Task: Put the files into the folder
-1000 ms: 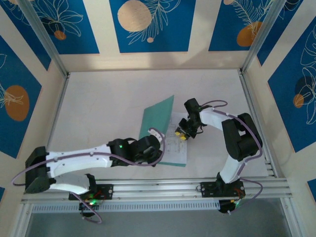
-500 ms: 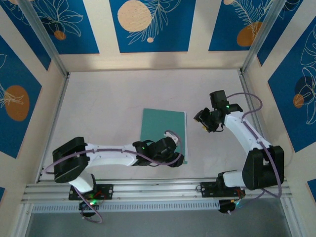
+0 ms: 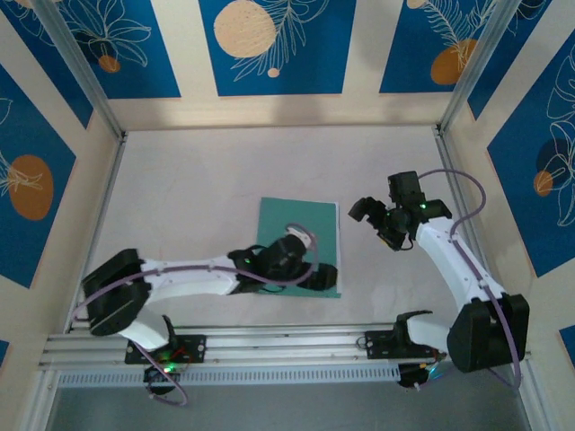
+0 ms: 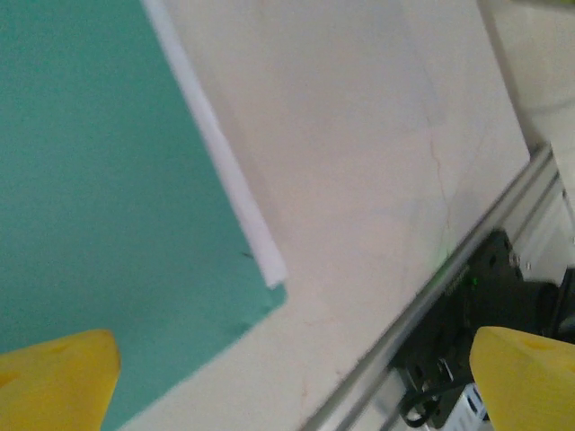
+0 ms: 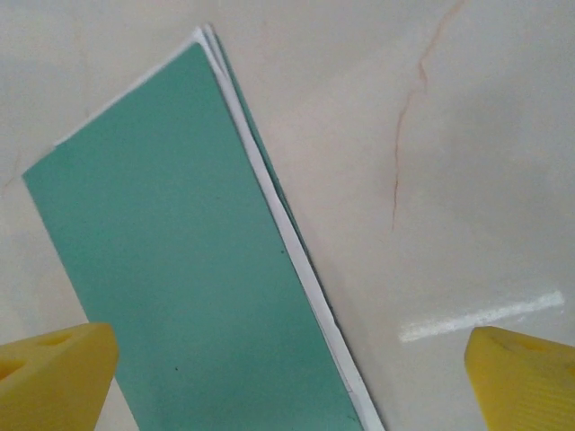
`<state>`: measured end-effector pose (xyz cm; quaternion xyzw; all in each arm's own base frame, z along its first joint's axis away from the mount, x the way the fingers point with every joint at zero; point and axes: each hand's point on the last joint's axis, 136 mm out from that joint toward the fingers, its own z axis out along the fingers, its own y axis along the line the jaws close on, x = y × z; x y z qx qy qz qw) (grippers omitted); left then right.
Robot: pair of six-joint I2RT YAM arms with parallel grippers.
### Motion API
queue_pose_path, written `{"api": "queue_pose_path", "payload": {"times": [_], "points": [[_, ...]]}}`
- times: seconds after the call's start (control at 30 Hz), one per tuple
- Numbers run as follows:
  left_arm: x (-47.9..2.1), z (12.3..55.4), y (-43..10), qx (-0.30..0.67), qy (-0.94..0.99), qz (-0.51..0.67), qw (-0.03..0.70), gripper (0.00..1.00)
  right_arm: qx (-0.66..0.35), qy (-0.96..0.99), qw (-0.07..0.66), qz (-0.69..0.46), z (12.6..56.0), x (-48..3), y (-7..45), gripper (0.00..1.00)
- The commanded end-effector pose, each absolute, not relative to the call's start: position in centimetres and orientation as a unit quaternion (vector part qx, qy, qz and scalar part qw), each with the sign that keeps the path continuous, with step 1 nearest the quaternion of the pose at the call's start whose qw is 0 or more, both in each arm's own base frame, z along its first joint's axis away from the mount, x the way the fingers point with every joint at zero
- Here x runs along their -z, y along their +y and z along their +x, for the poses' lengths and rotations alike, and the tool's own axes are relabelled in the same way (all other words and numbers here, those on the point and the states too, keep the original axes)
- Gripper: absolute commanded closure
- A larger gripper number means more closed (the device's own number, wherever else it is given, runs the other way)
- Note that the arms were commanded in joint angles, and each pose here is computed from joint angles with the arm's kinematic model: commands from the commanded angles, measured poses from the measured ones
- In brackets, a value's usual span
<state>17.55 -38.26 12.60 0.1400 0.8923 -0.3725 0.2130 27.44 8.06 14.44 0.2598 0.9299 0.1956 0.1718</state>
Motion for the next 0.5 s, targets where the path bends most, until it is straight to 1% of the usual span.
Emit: {"api": "queue_pose_path", "payload": {"times": [0.0,0.03,0.07,0.1,0.13,0.2,0.27,0.3,0.33,0.4,0.47], "points": [[-15.1,21.0,-32.9,0.365,0.892,0.081,0.256,0.0,-0.17,0.925,0.28,0.193,28.6,-18.5,7.4,0.01],[-15.5,22.1,-31.0,0.353,0.895,0.063,0.267,0.0,-0.142,0.919,0.315,0.189,28.8,-19.6,6.4,0.01],[-15.9,23.2,-28.4,0.325,0.9,0.042,0.287,0.0,-0.091,0.908,0.357,0.2,28.6,-20.8,4.8,0.01],[-16.5,24.0,-25.7,0.285,0.906,0.028,0.313,0.0,-0.048,0.891,0.4,0.211,28.5,-21.9,3.3,0.01],[-17.0,24.8,-23.3,0.237,0.909,0.017,0.343,0.0,-0.029,0.879,0.432,0.197,28.7,-22.4,2.6,0.01],[-18.3,25.7,-17.1,0.101,0.909,-0.024,0.403,0.0,-0.048,0.84,0.534,0.081,31.2,-22.9,3.7,0.01],[-19.2,25.9,-12.3,0.001,0.898,-0.064,0.434,0.0,-0.039,0.802,0.595,0.043,32.1,-20.9,3.6,0.01],[-19.7,25.8,-10.5,-0.037,0.892,-0.069,0.444,0.0,-0.034,0.794,0.605,0.05,32.2,-19.5,3.0,0.01],[-19.9,25.8,-9.5,-0.06,0.888,-0.064,0.452,0.0,-0.034,0.799,0.598,0.055,32.2,-18.0,2.5,0.01],[-19.5,26.4,-8.7,-0.083,0.88,-0.03,0.467,0.0,-0.04,0.814,0.576,0.06,32.6,-15.5,1.8,0.01],[-19.5,27.0,-8.5,-0.083,0.857,-0.007,0.509,0.0,-0.043,0.815,0.576,0.047,33.2,-14.0,1.8,0.01]]}}
